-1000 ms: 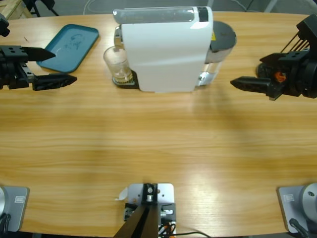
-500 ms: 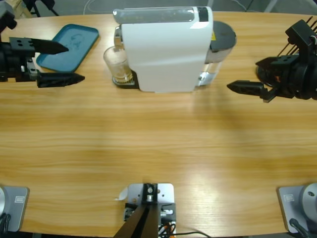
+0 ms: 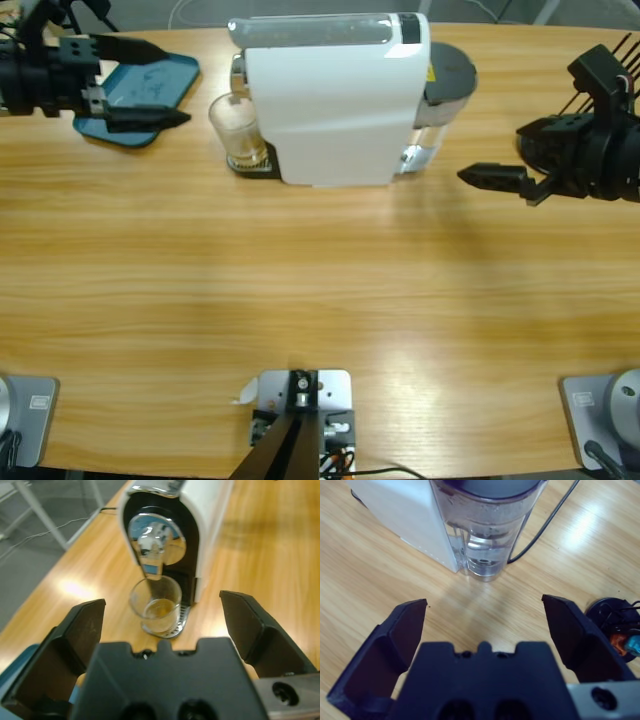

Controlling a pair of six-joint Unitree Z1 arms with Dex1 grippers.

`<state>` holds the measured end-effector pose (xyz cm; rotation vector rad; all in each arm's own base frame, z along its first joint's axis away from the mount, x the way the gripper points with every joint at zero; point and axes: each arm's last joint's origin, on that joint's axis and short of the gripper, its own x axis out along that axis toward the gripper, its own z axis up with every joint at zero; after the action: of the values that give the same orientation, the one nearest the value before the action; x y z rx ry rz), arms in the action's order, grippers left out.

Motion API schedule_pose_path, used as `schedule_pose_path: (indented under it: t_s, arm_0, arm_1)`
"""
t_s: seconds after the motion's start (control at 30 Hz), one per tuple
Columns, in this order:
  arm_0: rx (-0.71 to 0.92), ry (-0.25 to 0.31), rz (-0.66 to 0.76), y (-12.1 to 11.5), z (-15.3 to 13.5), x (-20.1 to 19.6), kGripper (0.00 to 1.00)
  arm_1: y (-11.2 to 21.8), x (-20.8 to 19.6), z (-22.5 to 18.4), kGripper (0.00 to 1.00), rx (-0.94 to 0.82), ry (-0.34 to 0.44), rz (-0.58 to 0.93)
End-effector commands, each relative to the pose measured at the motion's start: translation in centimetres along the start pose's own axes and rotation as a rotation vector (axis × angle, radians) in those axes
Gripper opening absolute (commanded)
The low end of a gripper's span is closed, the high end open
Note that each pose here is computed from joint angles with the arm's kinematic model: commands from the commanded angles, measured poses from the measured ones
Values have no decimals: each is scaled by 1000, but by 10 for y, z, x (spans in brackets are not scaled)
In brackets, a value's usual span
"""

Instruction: Pour coffee

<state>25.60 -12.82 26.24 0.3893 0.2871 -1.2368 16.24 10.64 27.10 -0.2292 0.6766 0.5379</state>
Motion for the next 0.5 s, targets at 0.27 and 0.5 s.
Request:
schedule_pose_path:
  t_s: [0.27, 0.5]
  arm_0:
    - [-50, -8, -103, 31, -48, 56, 995]
    - [-39, -40, -118, 40, -54, 66, 996]
  arm_1:
    - [1, 16, -7, 1000, 7, 70, -31]
    - [1, 19, -8, 1000, 21, 75, -28]
